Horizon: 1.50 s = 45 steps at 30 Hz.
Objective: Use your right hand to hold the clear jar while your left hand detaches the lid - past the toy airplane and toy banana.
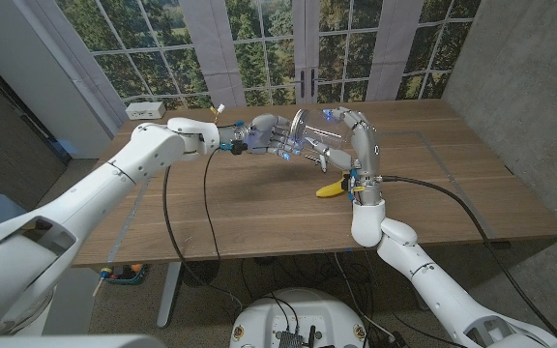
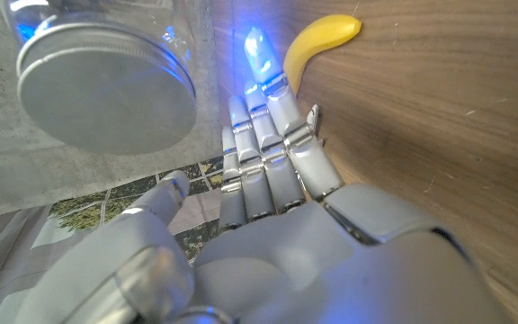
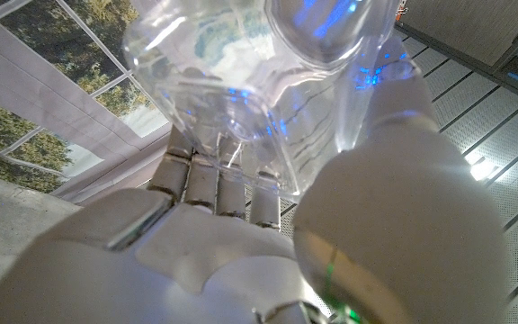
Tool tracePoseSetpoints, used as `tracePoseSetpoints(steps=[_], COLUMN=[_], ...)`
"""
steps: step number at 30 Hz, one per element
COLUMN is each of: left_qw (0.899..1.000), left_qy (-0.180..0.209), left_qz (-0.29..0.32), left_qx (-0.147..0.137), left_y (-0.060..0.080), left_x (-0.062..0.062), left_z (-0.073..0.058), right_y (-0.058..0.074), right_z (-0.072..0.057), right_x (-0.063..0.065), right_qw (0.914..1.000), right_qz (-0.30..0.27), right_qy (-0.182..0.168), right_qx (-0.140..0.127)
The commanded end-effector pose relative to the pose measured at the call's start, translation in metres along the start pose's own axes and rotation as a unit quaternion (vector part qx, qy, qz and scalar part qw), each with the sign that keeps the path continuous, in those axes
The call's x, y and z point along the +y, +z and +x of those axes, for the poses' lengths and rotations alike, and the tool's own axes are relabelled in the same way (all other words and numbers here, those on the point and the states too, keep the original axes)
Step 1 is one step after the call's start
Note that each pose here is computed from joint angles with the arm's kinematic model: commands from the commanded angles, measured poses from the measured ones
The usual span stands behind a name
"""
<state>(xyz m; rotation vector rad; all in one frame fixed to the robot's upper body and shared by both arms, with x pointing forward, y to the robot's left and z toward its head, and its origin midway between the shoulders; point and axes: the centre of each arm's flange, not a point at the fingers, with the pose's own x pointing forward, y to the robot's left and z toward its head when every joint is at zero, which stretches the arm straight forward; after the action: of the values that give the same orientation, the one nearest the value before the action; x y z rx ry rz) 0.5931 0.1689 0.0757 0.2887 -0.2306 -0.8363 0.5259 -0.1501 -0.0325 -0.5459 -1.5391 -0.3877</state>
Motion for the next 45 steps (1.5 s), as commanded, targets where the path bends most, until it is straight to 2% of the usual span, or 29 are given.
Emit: tracePoseSetpoints(steps=[1,6,10,13,16,22,27,32,35,38,45], left_qw=[0.983,0.971,0.956,0.950,0.946,0.942,0.937,0.936,0.939,0.941,0.940], left_qy=[0.037,0.034,0.006,-0.006,-0.026,-0.059,-0.083,-0.123,-0.144,-0.149,-0.135], left_qz=[0.067,0.135,0.192,0.220,0.244,0.274,0.290,0.289,0.272,0.260,0.265], left_qx=[-0.164,-0.196,-0.221,-0.224,-0.213,-0.186,-0.177,-0.158,-0.156,-0.160,-0.167], left_y=[0.011,0.017,0.023,0.027,0.031,0.036,0.040,0.042,0.043,0.043,0.043], left_x=[0.000,0.002,0.008,0.011,0.013,0.013,0.015,0.017,0.019,0.021,0.022], left_z=[-0.010,-0.012,-0.011,-0.011,-0.011,-0.007,-0.005,-0.001,0.002,0.004,0.004], right_y=[-0.001,-0.001,-0.002,-0.002,-0.002,-0.001,-0.002,-0.003,-0.003,-0.004,-0.004], right_z=[0.001,0.001,0.003,0.003,0.003,0.005,0.006,0.008,0.009,0.009,0.011], right_x=[0.001,0.002,0.004,0.004,0.004,0.005,0.006,0.009,0.009,0.010,0.009], right_qw=[1.0000,1.0000,1.0000,0.9999,0.9999,0.9999,0.9999,0.9999,0.9999,0.9999,0.9999], right_qz=[-0.002,0.000,0.000,0.001,-0.001,0.000,0.000,0.001,0.002,0.003,0.003], right_qy=[0.000,0.001,0.002,0.002,0.002,0.001,0.000,0.000,0.000,-0.001,-0.002], right_qx=[0.005,0.006,0.009,0.010,0.011,0.012,0.013,0.013,0.012,0.012,0.014])
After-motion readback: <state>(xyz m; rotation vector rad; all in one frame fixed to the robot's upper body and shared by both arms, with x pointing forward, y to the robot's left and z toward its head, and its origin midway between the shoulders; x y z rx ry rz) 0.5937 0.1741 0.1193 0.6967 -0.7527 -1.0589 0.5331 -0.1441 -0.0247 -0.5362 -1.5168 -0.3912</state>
